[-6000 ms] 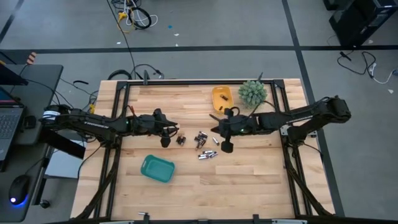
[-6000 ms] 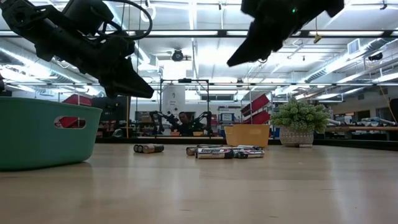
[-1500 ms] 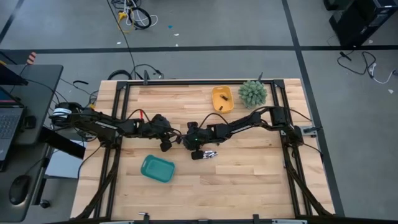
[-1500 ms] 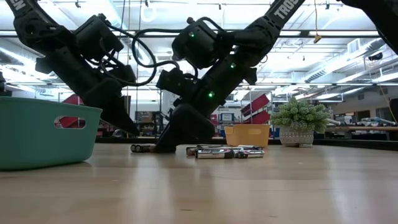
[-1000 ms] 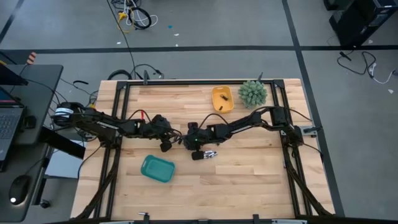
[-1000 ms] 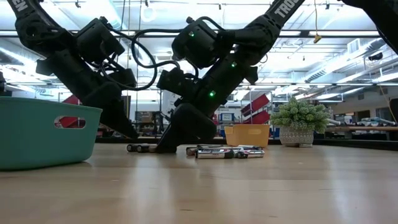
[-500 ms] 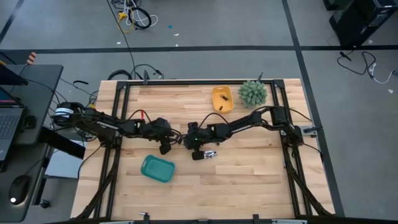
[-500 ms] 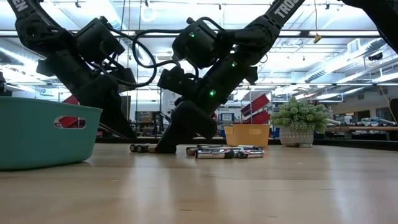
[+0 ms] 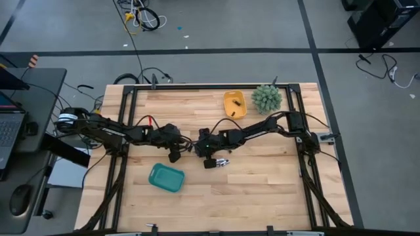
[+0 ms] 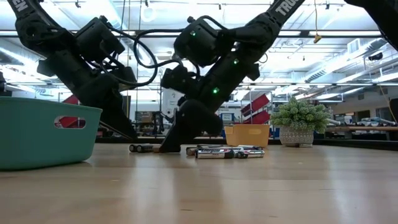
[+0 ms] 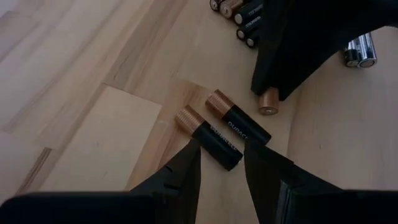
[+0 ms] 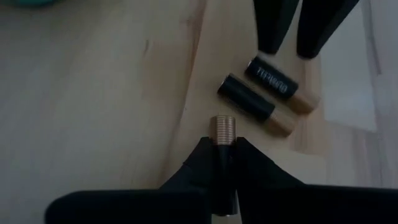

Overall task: Sort batteries
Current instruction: Put the black battery into the yellow bin

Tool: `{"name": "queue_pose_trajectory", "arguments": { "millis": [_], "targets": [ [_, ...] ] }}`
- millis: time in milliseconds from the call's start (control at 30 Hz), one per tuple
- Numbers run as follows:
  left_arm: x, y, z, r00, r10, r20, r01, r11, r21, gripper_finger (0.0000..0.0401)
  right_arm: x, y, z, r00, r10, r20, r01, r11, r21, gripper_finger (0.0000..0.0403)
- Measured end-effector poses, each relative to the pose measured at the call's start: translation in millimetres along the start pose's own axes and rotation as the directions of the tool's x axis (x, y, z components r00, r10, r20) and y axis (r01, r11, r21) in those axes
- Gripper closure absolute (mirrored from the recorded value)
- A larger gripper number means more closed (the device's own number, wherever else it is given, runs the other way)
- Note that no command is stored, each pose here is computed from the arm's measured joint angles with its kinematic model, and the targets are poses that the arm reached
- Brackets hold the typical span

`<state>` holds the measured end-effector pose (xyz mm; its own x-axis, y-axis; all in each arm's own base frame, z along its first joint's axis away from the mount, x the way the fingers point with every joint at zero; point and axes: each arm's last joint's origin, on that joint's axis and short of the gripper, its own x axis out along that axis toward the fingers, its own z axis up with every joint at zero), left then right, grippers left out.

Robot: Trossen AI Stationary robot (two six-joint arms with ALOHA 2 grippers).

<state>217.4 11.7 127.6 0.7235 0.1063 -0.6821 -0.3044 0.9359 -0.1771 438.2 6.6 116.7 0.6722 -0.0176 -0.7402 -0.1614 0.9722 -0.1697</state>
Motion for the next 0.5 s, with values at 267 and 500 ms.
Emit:
{"name": "queue_pose_trajectory", "arguments": {
  "millis": [267, 500],
  "targets": [
    [0, 0, 1, 1.0, -0.001, 0.008, 0.001, 1.0, 0.019, 0.0282, -41, -6, 20, 1.0, -0.004, 0.015, 0.004, 1.0, -0.008, 0.0372],
    [0, 0, 1, 1.0, -0.001, 0.011, 0.001, 1.0, 0.021, 0.0282, -89, -25, 25, 0.98, -0.174, -0.091, 0.174, 0.985, -0.017, 0.0375]
  ]
}}
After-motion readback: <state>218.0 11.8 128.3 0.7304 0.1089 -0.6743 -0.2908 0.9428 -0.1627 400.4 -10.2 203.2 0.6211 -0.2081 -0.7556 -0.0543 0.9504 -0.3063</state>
